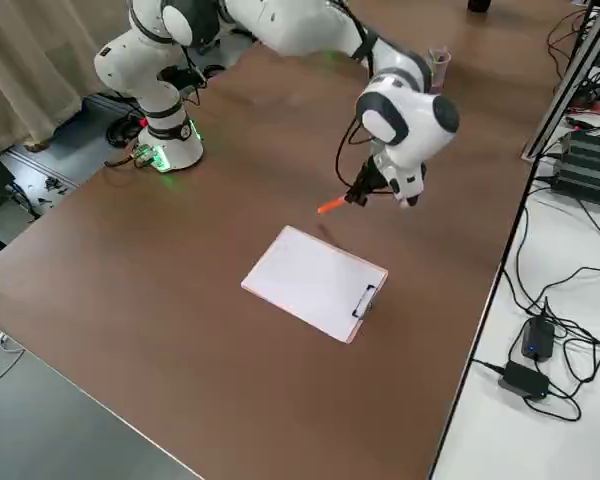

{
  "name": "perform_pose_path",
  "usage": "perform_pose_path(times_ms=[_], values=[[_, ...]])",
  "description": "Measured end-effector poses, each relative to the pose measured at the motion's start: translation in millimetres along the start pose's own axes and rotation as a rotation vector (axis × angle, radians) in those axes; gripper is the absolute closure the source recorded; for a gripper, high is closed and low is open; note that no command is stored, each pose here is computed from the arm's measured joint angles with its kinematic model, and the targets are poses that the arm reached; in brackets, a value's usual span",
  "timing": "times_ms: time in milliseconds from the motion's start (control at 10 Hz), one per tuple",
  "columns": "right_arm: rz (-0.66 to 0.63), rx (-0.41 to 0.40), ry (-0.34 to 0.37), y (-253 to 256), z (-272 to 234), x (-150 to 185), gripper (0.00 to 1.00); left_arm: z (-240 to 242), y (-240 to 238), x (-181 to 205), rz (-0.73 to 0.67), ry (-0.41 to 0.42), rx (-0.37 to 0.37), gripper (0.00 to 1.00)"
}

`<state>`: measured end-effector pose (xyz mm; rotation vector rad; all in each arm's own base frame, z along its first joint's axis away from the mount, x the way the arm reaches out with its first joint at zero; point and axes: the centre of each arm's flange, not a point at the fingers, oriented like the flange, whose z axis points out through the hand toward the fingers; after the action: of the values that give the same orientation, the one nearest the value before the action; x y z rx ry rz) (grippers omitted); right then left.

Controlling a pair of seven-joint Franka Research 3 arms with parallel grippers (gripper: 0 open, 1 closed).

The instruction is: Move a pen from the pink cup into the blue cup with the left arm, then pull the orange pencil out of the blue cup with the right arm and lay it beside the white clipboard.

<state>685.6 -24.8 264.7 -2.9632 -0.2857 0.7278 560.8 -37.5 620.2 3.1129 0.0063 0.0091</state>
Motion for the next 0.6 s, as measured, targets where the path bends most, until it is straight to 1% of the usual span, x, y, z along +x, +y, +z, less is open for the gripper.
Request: perform_pose_path(times_ms=[200,400,600], values=[[-0.002,-0.005,0.016,13.7,13.9,8.8,0.85,0.0,0.0,0.0,0.000,0.000,0.000,0.00],[-0.004,0.002,0.042,12.5,17.1,15.1,0.85,0.0,0.0,0.0,0.000,0.000,0.000,0.00],[-0.004,0.024,0.099,9.5,22.3,27.2,0.85,0.1,0.2,0.0,0.000,0.000,0.000,0.00]])
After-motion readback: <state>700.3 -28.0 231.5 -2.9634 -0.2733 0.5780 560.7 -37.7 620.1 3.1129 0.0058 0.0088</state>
